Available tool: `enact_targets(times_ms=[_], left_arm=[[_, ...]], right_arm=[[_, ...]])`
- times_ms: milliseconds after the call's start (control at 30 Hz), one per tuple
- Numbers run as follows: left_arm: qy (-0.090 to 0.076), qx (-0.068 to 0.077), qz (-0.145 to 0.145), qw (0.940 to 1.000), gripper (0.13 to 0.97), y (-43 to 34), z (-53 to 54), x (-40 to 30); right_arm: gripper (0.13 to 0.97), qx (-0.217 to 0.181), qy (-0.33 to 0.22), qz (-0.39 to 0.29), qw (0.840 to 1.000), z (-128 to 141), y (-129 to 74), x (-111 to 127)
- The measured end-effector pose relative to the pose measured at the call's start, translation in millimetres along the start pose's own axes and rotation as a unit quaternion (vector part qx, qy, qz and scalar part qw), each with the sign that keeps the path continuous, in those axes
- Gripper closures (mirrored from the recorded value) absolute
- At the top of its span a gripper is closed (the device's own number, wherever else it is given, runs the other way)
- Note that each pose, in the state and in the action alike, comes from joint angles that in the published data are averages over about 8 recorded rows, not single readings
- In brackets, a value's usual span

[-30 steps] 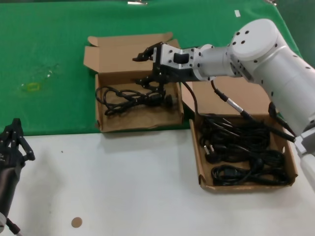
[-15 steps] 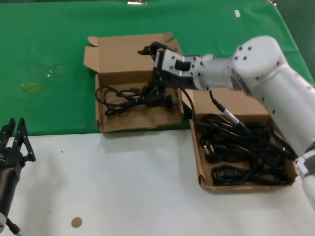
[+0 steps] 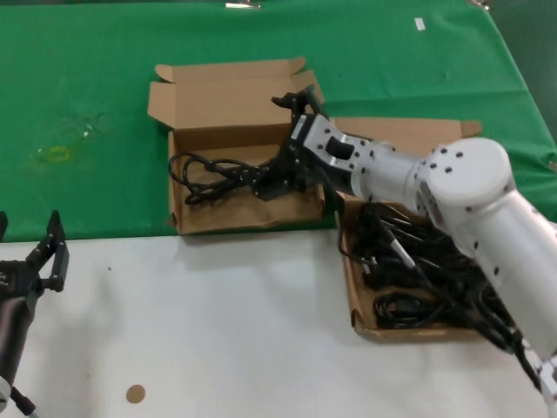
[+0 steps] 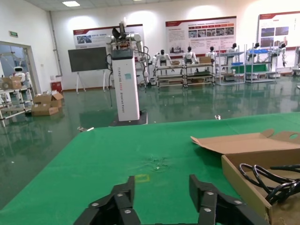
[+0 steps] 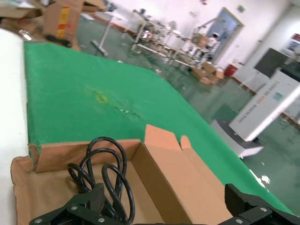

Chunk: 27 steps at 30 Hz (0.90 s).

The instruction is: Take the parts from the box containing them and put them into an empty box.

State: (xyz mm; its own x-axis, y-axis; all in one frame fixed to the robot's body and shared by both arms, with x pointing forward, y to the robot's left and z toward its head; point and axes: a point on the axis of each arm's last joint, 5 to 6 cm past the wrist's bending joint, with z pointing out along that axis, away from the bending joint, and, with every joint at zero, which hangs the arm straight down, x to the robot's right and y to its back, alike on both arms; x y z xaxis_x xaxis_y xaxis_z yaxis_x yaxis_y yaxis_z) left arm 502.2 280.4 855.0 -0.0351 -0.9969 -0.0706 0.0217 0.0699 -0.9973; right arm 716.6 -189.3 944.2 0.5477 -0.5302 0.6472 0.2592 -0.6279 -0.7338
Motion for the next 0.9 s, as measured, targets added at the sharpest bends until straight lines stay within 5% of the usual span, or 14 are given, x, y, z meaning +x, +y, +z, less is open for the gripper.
enact_targets(times_ms=[267, 900], left_arm=[[0.000, 0.000, 0.000, 1.0000, 0.577, 0.0, 0.0, 0.0], [0.000, 0.000, 0.000, 1.0000, 0.257, 0.0, 0.0, 0.0]], right_arm=[[0.158, 0.006, 0.043, 0.059, 0.997, -18.3, 17.6, -23.9], [0.130, 0.006, 0.151, 0.188, 0.970, -79.4, 51.0, -72.2]])
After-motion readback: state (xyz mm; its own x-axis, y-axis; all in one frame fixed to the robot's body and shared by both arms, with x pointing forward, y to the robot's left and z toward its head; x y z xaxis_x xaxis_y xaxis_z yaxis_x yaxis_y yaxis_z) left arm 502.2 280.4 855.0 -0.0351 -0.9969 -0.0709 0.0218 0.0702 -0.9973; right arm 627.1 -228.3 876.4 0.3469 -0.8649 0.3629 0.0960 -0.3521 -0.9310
